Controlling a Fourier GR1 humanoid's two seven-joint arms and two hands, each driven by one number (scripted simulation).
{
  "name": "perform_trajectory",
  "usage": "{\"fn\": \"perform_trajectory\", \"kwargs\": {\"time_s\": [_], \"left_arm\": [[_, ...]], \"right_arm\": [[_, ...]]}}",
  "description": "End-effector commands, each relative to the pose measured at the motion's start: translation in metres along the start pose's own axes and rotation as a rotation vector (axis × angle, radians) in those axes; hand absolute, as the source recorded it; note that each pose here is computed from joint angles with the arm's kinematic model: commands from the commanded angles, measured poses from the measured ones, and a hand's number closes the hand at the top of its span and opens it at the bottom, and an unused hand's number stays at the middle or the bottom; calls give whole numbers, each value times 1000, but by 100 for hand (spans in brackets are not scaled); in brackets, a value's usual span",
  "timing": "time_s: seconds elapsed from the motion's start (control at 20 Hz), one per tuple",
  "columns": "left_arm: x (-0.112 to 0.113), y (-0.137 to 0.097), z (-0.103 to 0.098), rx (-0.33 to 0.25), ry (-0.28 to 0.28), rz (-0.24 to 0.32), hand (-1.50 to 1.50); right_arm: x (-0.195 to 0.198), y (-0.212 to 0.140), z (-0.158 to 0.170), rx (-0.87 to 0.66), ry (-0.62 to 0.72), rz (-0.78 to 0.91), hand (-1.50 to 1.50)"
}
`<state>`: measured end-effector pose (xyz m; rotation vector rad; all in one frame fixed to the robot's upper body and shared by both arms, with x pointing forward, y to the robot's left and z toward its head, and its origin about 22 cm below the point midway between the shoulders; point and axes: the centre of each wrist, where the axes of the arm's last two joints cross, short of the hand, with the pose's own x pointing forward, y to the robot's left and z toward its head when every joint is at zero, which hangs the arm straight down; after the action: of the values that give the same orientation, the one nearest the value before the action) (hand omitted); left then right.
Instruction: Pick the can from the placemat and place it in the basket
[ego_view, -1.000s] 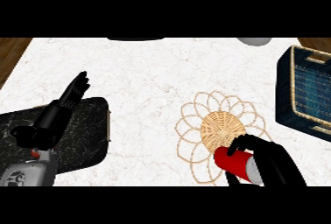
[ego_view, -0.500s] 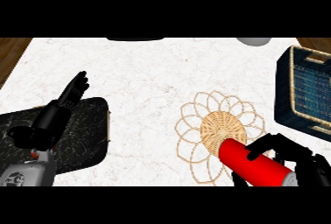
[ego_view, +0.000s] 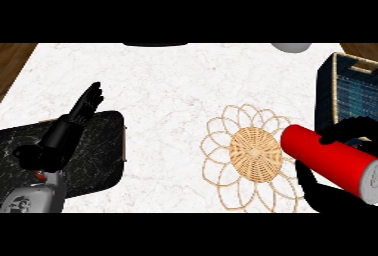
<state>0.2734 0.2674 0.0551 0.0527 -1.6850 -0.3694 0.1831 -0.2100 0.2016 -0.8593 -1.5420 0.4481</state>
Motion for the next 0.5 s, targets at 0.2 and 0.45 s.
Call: {"fn": "perform_trajectory", "kwargs": {"time_s": [0.2,0.45], "left_arm": [[8,19,-2,-12,-9,-2,0],[13,22,-4,-18,-4,-4,0]], "right_arm": [[29,-66,-20,-196,-2,-61,150],[16,-87,-85,-299,75,-92,150]]}}
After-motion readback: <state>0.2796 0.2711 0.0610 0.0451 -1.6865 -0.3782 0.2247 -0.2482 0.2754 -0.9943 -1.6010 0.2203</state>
